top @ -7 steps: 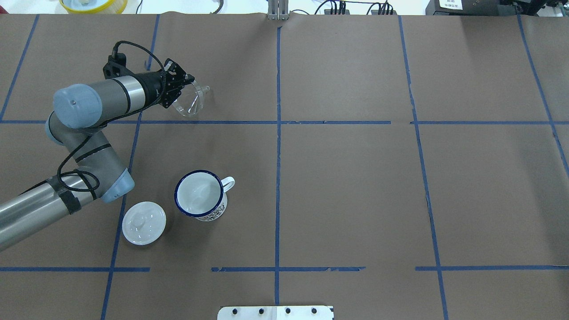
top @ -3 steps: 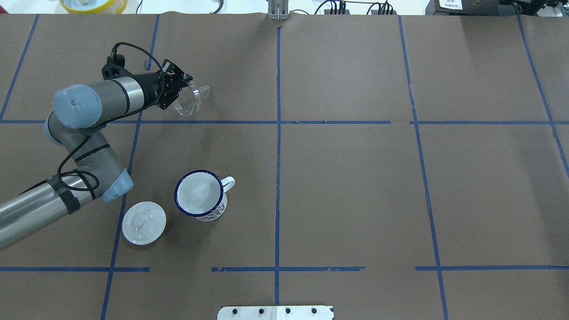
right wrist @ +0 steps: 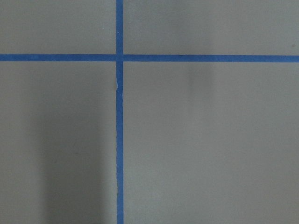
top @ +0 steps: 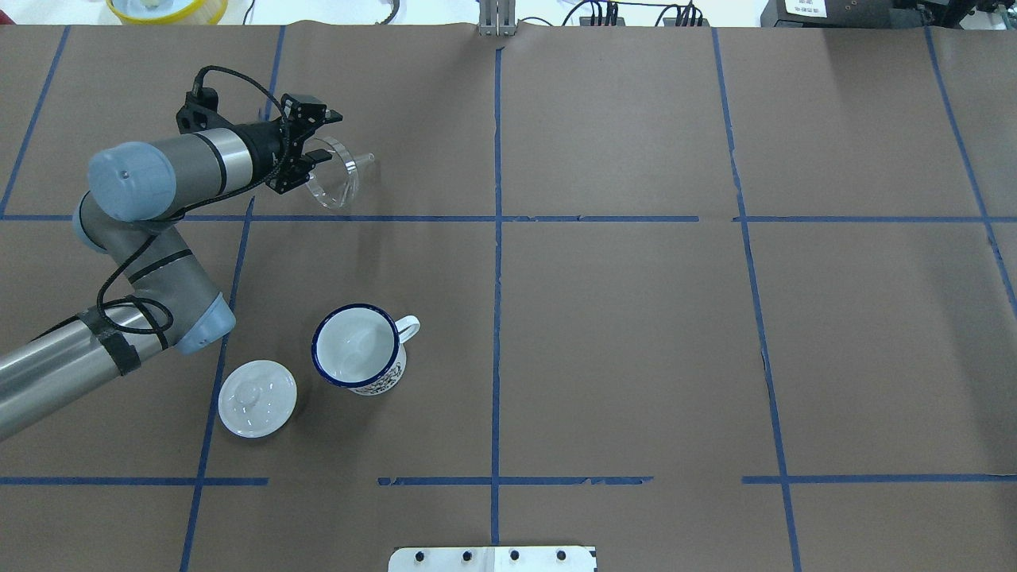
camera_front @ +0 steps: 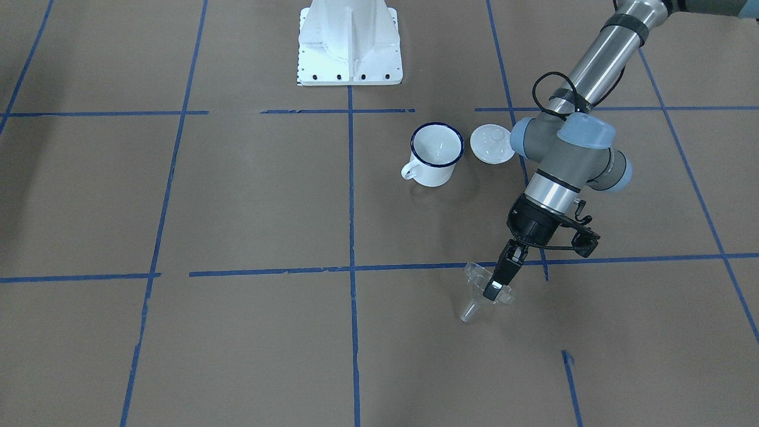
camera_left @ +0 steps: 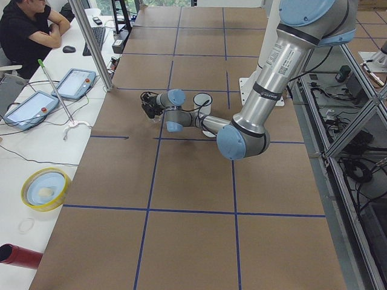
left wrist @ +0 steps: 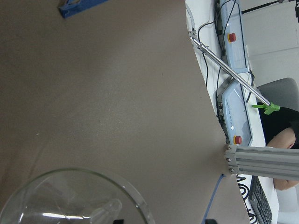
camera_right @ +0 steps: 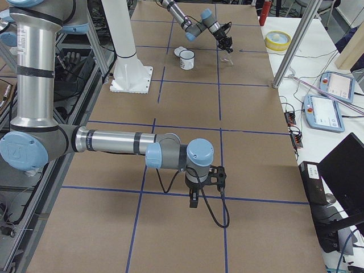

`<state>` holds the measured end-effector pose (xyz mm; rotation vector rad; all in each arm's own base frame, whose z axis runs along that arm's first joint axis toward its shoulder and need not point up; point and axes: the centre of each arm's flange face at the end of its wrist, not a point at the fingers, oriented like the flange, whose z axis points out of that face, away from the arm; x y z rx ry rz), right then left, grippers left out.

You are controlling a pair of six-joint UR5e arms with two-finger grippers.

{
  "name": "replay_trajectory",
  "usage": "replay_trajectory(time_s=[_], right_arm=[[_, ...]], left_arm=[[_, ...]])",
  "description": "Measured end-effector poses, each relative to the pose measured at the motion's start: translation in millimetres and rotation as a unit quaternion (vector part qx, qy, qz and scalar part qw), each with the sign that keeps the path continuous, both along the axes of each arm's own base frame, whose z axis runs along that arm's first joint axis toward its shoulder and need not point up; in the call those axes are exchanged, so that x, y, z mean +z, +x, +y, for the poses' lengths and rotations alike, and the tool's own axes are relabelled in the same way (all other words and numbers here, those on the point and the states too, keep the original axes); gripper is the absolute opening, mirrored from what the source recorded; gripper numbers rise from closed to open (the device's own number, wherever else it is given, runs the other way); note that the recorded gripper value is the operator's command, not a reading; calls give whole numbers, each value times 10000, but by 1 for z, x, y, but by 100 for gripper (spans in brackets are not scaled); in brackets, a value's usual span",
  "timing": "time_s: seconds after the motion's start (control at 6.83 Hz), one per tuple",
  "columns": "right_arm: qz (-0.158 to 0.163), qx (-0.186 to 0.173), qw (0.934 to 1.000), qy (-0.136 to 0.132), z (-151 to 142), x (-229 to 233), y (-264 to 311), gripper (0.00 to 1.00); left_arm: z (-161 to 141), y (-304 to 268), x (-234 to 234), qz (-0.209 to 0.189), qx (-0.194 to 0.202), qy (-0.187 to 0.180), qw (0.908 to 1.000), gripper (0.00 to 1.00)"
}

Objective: Remove funnel from cup
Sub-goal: 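Open the left gripper and release the funnel, then move the left gripper down to the small white lid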

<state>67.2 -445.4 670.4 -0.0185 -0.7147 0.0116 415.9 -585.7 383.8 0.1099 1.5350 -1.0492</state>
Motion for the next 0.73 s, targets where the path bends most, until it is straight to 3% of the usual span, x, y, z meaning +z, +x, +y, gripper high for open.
replay_trajectory(time_s=[0.44, 0.73], right_arm=[[0, 0, 10000, 4, 0, 0, 0, 100], [0, 0, 10000, 5, 0, 0, 0, 100]], left_arm=[[19, -16, -39, -432, 978, -208, 9941, 100], [66, -55, -58, -964, 1827, -534, 9770, 100]])
